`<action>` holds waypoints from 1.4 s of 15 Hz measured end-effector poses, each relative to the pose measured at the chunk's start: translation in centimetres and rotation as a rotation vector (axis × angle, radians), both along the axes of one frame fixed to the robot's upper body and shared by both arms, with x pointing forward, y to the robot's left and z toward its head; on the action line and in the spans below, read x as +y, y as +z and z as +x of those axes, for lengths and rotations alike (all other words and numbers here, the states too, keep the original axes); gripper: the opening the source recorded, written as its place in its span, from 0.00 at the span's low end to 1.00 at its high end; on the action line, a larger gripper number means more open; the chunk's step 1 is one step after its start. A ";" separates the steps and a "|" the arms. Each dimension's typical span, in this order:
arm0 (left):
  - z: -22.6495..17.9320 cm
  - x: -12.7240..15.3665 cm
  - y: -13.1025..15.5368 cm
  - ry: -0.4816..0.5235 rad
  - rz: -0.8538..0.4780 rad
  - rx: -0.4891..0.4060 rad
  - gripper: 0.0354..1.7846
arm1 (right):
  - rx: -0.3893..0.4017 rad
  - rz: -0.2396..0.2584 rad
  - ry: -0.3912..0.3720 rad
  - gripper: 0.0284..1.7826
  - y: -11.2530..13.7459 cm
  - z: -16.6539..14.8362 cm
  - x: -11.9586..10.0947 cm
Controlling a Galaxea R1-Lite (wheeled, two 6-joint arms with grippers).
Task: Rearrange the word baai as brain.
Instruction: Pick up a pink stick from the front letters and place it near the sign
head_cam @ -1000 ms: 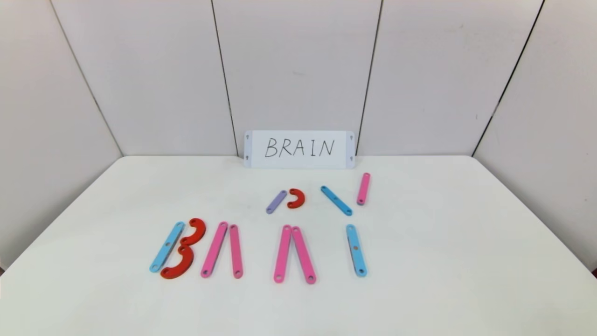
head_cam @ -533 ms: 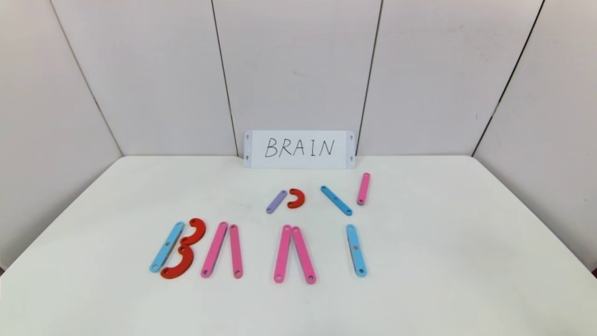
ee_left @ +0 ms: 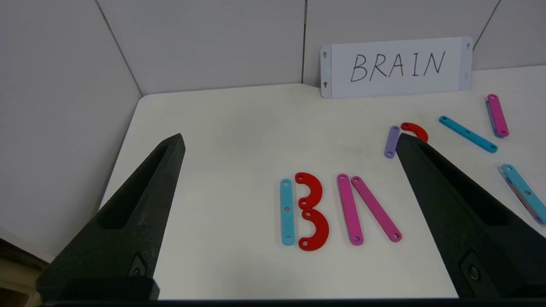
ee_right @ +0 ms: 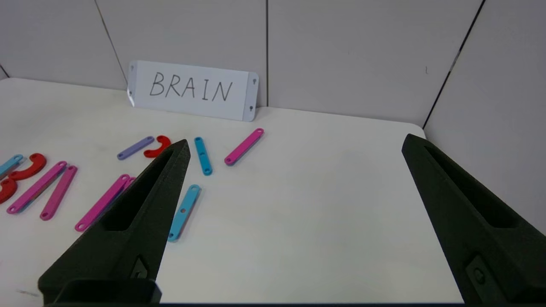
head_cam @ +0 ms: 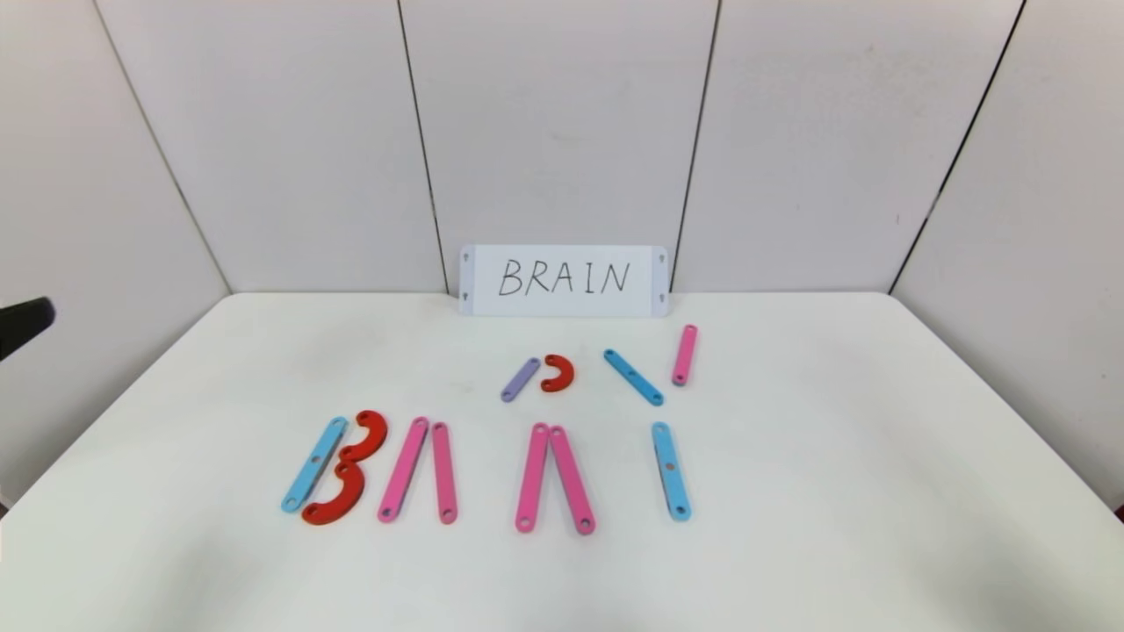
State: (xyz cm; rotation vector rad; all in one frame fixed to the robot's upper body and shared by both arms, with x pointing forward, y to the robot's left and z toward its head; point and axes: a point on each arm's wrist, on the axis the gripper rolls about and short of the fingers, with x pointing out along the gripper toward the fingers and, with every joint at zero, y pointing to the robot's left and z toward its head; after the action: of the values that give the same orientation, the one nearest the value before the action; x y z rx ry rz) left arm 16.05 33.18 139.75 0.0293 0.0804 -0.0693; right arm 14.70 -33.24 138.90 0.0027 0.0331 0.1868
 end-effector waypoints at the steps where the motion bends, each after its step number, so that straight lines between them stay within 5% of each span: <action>1: 1.7 -0.1 0.7 -0.010 0.006 0.039 0.97 | 0.032 0.000 0.005 0.98 0.6 1.8 0.0; 5: 8.1 -0.9 2.0 -0.068 0.021 0.198 0.97 | 0.159 0.007 0.047 0.98 1.8 9.0 0.1; 11: 15.9 -3.8 -1.3 -0.194 0.109 0.447 0.97 | 0.376 0.011 0.122 0.98 -1.6 18.0 1.3; 15: 19.1 -5.0 -5.4 -0.238 0.166 0.620 0.97 | 0.464 0.003 0.180 0.98 -3.8 20.3 2.7; 21: 20.4 -7.1 -10.8 -0.312 0.236 0.864 0.97 | 0.493 -0.003 0.208 0.98 -4.5 20.4 3.6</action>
State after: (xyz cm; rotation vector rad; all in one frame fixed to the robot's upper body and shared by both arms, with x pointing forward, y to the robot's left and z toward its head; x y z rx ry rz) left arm 36.47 26.04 128.97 0.2471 0.9490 -0.3822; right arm 35.15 -29.68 134.41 0.0420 0.5268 0.3911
